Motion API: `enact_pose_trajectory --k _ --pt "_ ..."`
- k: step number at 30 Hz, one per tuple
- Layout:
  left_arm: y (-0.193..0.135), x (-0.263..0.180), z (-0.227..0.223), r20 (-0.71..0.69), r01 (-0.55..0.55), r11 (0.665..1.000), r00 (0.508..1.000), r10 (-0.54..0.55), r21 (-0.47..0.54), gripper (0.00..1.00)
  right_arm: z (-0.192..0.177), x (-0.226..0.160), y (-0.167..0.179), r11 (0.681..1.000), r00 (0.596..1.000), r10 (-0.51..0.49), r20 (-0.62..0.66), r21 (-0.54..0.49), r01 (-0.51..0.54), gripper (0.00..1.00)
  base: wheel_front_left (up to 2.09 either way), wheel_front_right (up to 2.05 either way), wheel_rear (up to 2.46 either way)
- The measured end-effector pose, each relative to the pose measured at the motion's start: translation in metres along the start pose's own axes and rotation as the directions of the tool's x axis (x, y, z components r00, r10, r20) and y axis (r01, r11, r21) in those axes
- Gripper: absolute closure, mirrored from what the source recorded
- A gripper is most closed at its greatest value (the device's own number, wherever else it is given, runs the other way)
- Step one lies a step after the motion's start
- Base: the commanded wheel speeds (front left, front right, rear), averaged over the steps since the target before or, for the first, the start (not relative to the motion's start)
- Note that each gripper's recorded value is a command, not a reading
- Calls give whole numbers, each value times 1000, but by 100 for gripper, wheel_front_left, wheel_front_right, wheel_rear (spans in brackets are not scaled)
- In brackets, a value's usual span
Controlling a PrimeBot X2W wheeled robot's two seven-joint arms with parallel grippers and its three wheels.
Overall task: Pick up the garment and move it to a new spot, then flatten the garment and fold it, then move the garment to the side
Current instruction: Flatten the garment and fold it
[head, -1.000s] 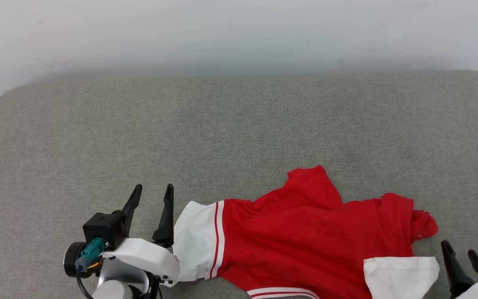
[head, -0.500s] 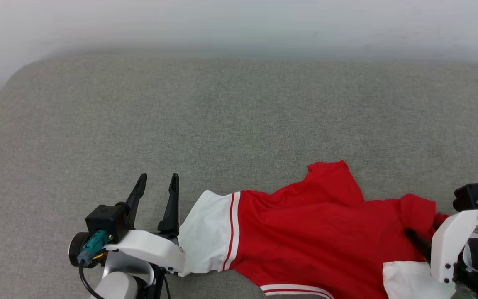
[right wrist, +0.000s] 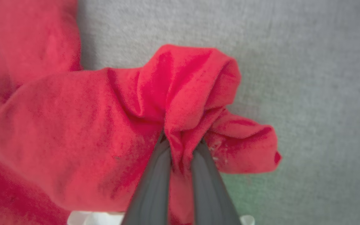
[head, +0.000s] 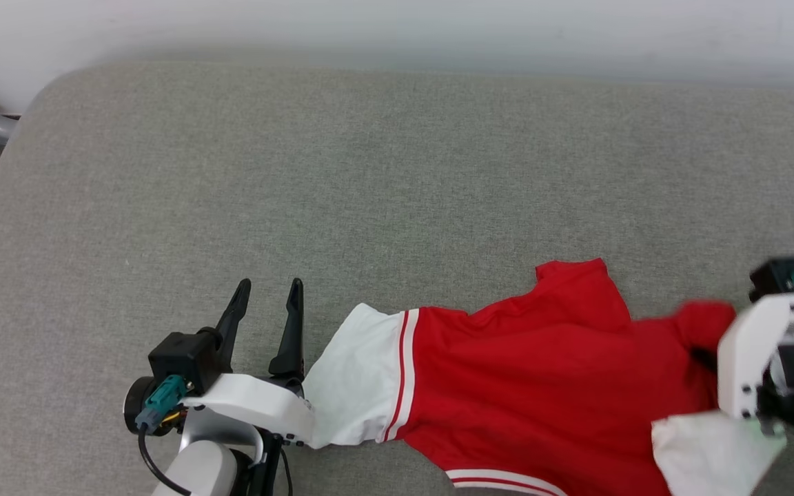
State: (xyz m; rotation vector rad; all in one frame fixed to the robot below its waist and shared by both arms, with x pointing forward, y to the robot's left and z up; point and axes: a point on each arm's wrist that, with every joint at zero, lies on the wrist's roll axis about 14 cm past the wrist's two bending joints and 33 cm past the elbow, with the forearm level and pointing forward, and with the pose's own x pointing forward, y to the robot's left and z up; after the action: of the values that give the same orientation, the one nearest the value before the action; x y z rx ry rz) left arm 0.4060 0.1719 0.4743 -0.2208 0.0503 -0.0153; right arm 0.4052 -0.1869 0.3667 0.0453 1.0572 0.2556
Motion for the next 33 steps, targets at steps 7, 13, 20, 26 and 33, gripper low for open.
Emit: enact_pose_trajectory --k 7,13,20,26,33 --pt "-1 6 -1 2 7 1000 1000 -7 -2 0 110 -19 35 985 962 64 267 -174 -17 100 0 0 0" --pt "1 11 -9 -16 7 1000 1000 -7 -1 0 168 -14 50 975 926 86 368 -224 -1 100 0 0 0" --pt "11 15 -21 -49 -20 1000 999 20 1 0 167 28 58 977 925 104 366 -210 -26 35 0 0 0" --pt "12 17 -19 -42 -21 1000 999 21 8 0 169 27 62 979 877 124 464 -204 -31 0 0 0 0" --pt "4 12 -8 -14 2 1000 1000 -2 11 0 174 -16 56 982 729 127 672 -188 2 0 0 0 0"
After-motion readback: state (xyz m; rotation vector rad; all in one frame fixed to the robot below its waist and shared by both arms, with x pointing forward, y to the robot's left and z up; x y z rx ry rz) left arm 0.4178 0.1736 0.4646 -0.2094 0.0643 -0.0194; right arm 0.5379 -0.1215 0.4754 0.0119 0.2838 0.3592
